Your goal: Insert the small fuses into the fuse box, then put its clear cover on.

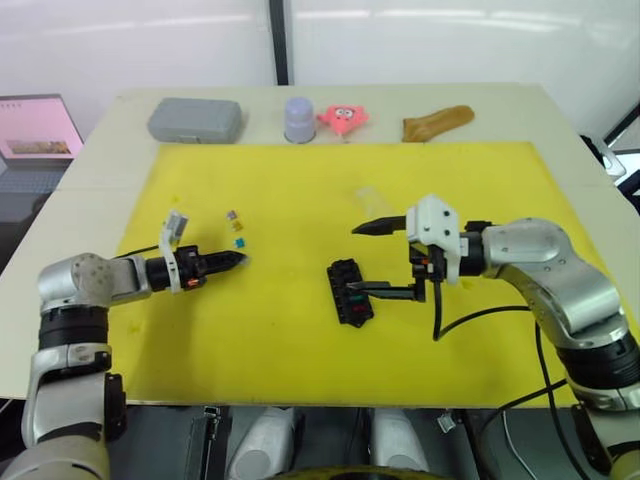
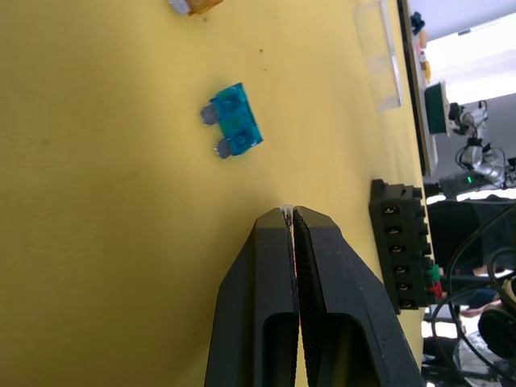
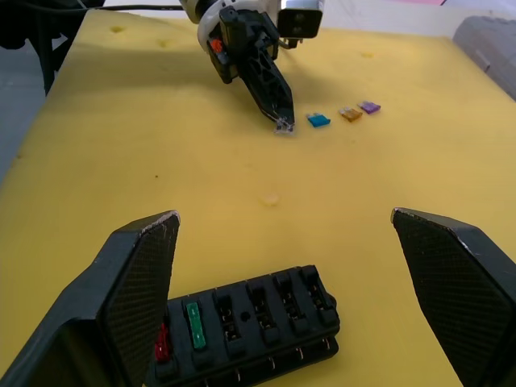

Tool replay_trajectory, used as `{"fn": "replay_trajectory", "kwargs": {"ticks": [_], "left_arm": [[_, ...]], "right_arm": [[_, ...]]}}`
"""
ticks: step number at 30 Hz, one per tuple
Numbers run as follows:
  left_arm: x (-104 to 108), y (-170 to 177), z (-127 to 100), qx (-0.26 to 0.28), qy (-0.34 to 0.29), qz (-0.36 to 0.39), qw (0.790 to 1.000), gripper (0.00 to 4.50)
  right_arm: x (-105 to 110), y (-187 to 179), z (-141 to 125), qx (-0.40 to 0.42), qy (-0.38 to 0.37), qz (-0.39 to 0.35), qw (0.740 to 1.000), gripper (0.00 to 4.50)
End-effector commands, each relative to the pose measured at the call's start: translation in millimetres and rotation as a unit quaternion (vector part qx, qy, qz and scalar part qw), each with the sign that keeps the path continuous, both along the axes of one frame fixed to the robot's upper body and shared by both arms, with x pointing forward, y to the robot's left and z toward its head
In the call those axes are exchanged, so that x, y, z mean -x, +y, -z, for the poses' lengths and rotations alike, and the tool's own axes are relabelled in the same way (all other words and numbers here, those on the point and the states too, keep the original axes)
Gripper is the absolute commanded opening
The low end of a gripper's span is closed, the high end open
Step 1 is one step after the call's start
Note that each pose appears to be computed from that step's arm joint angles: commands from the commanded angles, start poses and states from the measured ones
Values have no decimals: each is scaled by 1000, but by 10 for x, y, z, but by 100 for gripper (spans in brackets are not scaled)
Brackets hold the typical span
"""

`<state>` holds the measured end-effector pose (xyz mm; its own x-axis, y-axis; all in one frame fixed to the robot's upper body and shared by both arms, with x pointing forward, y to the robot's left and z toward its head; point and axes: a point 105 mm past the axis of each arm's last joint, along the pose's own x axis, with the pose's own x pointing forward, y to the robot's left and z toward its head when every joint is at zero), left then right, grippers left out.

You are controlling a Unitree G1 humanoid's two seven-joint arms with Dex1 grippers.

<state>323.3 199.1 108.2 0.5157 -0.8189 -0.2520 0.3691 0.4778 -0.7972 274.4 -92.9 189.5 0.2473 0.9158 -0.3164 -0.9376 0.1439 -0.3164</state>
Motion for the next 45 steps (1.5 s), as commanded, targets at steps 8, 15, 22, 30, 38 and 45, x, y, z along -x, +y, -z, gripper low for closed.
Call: {"fn": "replay_trajectory", "kwargs": {"ticks": [8, 15, 22, 30, 38, 45], "left_arm": [[217, -139, -1165, 70, -191, 29, 979, 4], [182, -719, -1595, 113, -299, 56, 946, 4], [182, -1101, -1847, 192, -323, 73, 924, 4], [165, -1204, -1932, 249, -325, 52, 911, 4], [176, -1301, -1912, 253, -322, 63, 910, 0], [164, -1298, -1918, 254, -322, 67, 909, 0]], "right_arm": [[115, 106, -289, -140, 82, 24, 986, 450], [-8, 206, -515, -272, 141, 81, 948, 450], [-183, 281, -828, -379, 184, 117, 899, 450], [-190, 335, -1000, -452, 212, 113, 859, 450], [-165, 334, -1072, -476, 226, 107, 843, 392], [-142, 339, -1106, -483, 231, 101, 838, 320]]}}
